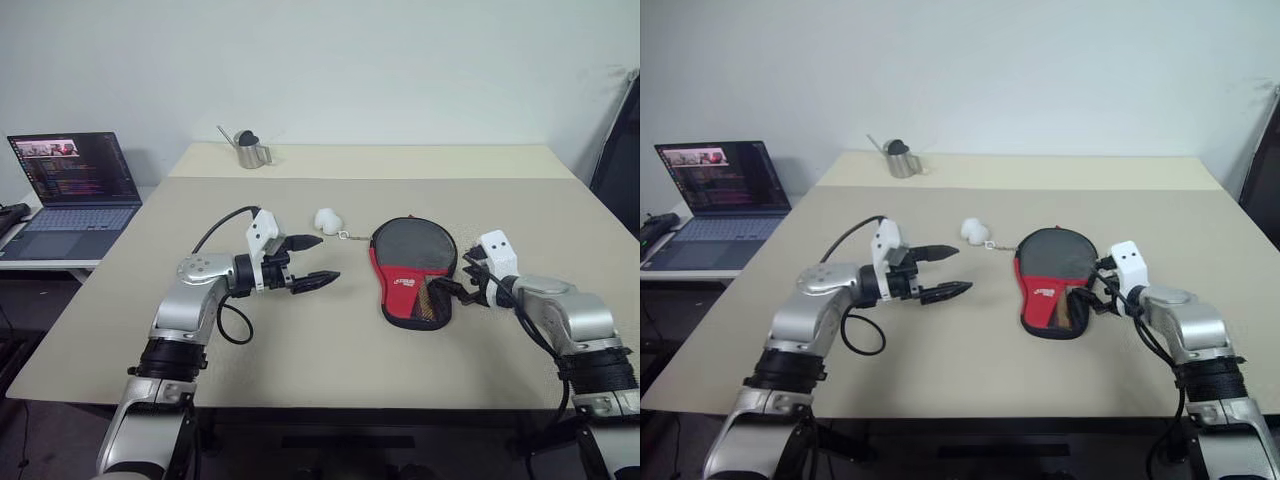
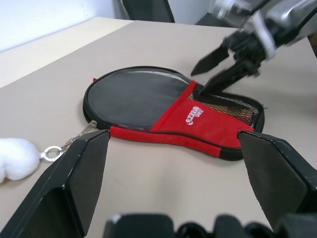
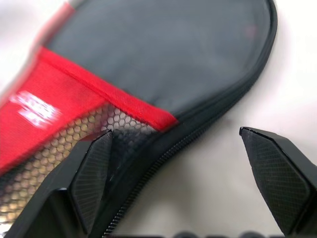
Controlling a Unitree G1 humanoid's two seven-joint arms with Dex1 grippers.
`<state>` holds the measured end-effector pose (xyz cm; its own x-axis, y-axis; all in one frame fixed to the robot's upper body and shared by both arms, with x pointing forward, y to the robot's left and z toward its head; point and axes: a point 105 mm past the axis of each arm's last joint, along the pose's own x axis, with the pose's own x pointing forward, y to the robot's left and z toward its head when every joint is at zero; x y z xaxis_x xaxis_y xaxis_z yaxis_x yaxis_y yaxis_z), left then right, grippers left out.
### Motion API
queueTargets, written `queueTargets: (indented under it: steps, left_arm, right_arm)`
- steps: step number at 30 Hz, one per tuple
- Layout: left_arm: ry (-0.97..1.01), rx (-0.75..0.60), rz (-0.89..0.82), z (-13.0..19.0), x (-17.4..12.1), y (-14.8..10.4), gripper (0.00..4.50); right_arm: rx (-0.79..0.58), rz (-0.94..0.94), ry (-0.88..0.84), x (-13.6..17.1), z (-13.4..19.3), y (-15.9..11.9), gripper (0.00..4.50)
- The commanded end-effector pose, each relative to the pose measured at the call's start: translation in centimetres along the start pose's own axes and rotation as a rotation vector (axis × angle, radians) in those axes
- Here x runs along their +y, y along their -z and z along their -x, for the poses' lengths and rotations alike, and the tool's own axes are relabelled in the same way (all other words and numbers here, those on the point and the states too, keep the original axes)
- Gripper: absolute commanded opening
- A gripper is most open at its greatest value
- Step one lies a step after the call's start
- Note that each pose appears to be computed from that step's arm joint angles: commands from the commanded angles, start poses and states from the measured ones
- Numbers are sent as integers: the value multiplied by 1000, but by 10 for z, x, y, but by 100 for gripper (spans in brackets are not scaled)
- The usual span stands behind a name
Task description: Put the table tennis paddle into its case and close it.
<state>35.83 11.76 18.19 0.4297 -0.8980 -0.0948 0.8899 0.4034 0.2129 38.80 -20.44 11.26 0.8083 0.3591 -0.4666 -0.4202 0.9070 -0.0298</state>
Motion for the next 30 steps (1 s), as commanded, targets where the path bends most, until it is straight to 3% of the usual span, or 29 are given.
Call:
queueTargets:
  steps: [1,10,18,22,30]
  left_arm:
    - [-10,-39,-51,3,0,-18,450]
    - [-15,-49,-60,-1,0,-22,450]
    - [-15,-49,-71,-1,0,-24,450]
    - [-20,-45,-74,1,0,-23,450]
    - [-23,-22,-76,5,1,-18,450]
  right_arm:
    - [20,39,-24,1,-1,-3,447]
    - [80,82,-180,37,-12,4,447]
    - [152,45,-108,23,-24,19,447]
    - [159,2,-108,23,-27,22,365]
    - [147,-64,-152,38,-33,19,117]
